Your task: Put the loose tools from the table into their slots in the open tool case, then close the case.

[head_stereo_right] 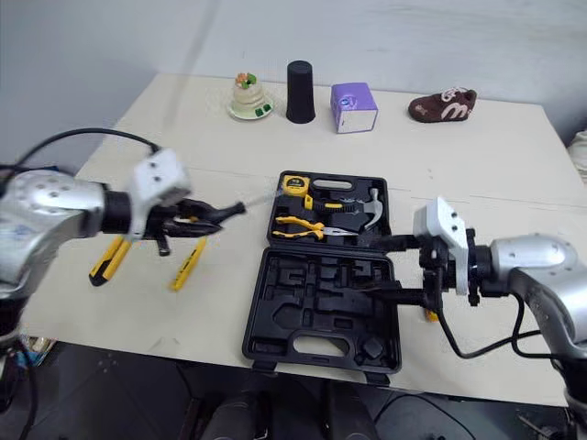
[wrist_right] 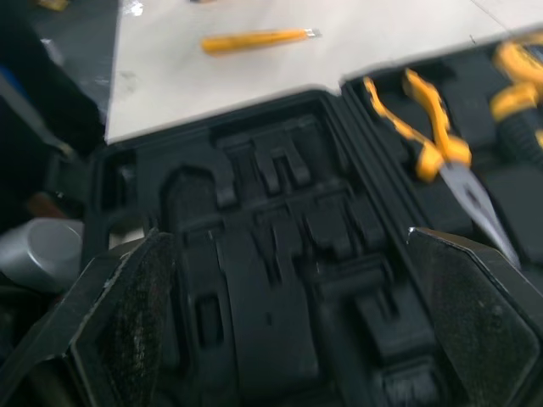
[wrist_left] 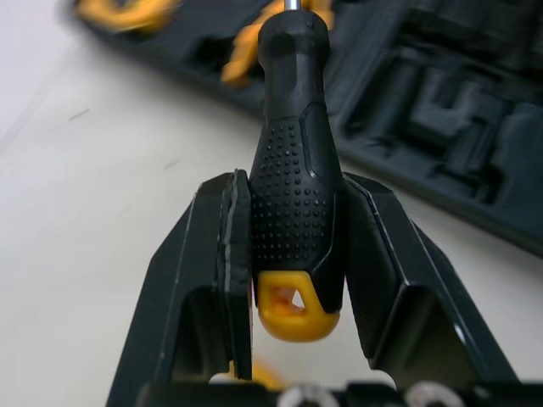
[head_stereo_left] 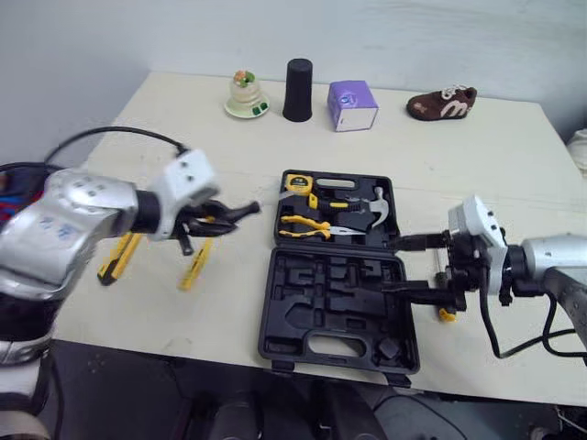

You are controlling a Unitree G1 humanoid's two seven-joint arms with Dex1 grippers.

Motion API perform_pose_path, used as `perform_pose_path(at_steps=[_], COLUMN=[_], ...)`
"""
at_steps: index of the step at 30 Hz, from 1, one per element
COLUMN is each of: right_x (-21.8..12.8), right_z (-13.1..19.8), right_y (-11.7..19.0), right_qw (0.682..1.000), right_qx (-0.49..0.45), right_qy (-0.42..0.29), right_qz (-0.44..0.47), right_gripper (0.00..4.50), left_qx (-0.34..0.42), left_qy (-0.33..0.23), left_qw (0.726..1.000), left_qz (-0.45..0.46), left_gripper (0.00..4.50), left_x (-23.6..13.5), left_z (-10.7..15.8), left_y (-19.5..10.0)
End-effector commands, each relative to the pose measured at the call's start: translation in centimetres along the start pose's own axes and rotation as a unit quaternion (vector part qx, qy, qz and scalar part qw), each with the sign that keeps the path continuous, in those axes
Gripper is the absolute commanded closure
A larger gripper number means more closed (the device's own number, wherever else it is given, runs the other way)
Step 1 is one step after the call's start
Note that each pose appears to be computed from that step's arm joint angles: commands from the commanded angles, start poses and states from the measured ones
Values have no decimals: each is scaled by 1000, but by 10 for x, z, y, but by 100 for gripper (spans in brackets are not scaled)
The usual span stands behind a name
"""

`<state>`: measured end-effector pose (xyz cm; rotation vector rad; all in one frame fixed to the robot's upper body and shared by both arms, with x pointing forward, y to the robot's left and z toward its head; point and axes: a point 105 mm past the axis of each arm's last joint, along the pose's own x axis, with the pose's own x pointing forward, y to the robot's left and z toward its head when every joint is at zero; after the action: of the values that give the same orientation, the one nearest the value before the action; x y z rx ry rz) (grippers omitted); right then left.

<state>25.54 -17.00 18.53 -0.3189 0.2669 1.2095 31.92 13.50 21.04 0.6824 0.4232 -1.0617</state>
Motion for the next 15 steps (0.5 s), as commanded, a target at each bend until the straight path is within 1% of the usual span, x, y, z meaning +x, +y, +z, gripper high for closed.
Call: perform_pose_path(at_steps=[1, 4, 9, 15], right_x=[-9, -12, -16, -17], right_z=[4, -1, -9, -13], right_y=[0, 10, 16, 24], right_qw=[999, 999, 997, 997], right_qx=[-27, -15, -1, 13], right_qy=[1, 8, 14, 14], right_qz=[-38, -49, -70, -81], right_gripper=[0, 0, 0, 0], left_qx=[74, 113, 131, 138], left_qy=[29, 51, 89, 95], left_qw=[995, 988, 978, 977], left_qz=[-60, -97, -139, -132], left_gripper=[346, 346, 346, 346], left_x=[20, 49, 71, 90], left_z=[15, 29, 30, 36], left_y=[-4, -8, -20, -18])
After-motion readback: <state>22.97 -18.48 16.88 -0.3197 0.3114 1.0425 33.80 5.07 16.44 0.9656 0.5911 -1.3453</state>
